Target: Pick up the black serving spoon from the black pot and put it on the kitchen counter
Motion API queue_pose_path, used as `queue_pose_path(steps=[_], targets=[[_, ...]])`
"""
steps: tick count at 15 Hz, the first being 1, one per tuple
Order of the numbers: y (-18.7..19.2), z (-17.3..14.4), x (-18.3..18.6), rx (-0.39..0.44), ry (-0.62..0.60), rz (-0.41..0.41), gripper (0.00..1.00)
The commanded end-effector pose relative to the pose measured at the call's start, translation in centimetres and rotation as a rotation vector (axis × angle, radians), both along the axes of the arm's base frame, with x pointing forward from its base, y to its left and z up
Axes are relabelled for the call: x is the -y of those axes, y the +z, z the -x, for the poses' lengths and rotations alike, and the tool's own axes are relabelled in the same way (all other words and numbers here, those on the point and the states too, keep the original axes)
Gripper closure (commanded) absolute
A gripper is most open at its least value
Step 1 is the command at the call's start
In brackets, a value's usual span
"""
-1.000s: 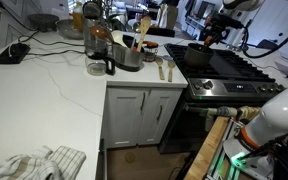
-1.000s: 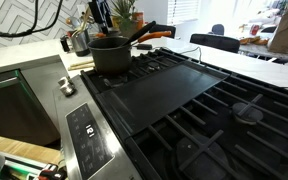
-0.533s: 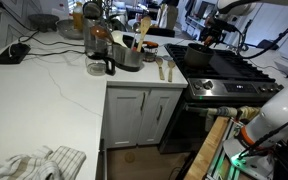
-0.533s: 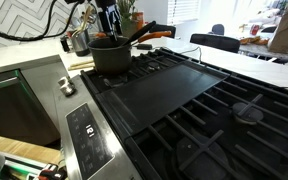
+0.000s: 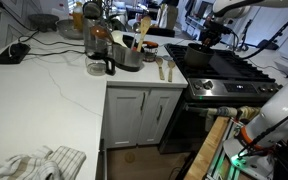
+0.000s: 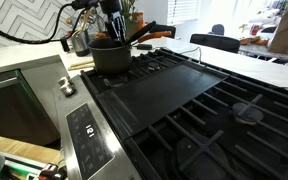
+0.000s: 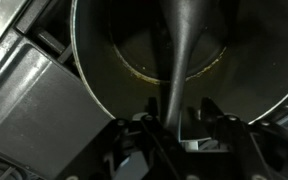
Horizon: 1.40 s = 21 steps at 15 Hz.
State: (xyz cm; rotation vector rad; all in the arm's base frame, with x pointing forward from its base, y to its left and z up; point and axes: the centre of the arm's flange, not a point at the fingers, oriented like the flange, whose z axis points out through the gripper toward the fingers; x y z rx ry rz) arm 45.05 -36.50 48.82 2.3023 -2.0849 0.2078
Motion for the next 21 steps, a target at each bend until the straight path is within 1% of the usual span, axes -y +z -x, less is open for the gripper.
queue_pose_path(steps=[1,2,3,4,5,6,7,8,9,10,13,16,21], targets=[[-1.0,-0.7,0.7,0.0,-0.028,0.006,0.66],[-1.2,-0.8,0.6,-0.006,-0.029,0.004,0.67],[-1.3,-0.8,0.6,-0.008,-0.03,0.004,0.63],[-1.4,-0.8,0.6,-0.013,-0.029,-0.001,0.66],[-1.4,-0.8,0.6,-0.013,-0.028,0.002,0.74],[-1.3,-0.7,0.5,-0.011,-0.027,0.007,0.9],[-0.9,-0.5,0.4,-0.008,-0.022,0.007,0.92],[-0.4,-0.3,0.3,-0.001,-0.018,0.008,1.0],[0.2,-0.1,0.2,0.004,-0.015,0.009,0.99],[1.1,0.2,0.0,0.012,-0.011,0.01,0.95],[3.8,1.0,-0.4,0.045,0.003,0.023,0.95],[6.7,1.7,-0.4,0.101,-0.003,0.038,0.95],[10.3,2.0,-1.1,0.174,0.023,0.0,0.95]])
